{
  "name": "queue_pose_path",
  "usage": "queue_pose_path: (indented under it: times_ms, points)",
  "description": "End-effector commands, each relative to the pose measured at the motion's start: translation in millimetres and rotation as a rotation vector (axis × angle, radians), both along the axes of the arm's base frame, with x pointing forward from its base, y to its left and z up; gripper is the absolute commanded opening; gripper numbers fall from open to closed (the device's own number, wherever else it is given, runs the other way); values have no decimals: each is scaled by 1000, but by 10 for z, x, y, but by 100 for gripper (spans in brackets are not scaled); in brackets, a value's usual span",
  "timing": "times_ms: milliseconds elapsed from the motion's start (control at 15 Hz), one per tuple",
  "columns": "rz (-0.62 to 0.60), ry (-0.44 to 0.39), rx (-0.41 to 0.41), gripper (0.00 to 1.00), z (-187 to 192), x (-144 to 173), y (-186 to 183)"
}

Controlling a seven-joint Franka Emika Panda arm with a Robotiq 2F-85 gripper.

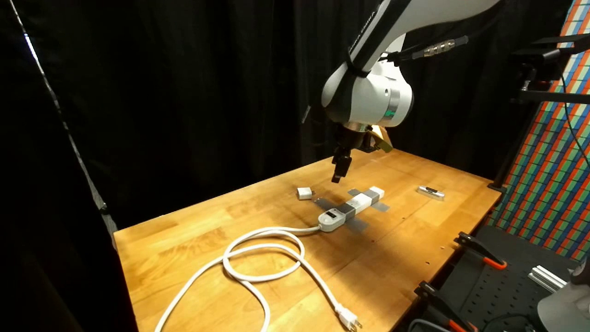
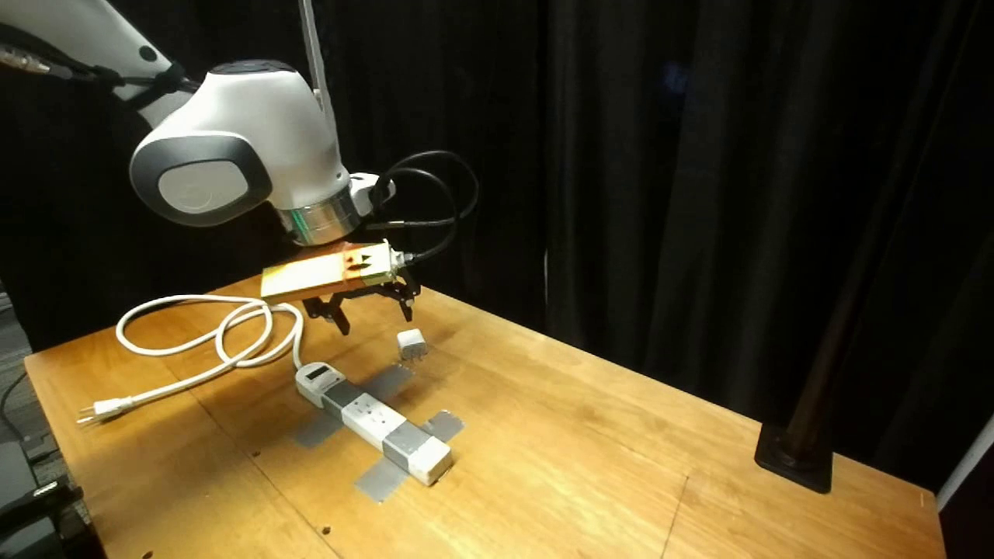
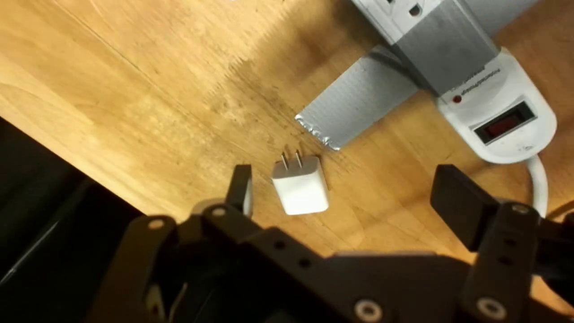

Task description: Put the charging block on the extension cord

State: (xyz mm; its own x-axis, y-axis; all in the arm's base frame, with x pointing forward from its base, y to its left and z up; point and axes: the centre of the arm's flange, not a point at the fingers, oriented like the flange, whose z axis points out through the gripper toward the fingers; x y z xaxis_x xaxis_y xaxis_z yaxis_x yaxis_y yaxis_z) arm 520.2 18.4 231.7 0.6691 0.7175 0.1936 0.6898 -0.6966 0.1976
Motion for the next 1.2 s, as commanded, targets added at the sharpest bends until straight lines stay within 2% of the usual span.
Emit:
queue_pose_path:
  times_ms: [0,67,333,400,467,867,1000,1133]
  points:
    - [-24,-77,179,100,-22,195,68]
    - [-26,-94,184,99,-25,246,138]
    - [-15,-100,68,100,-61,408,393]
    - [-23,-99,86,100,-87,449,460]
    - [-10,-73,108,100,-39,275,341]
    - [-8,-73,88,100,-138,358,437]
    - [3,-120,-89,100,-40,408,459]
    - [24,-131,-184,100,22,485,473]
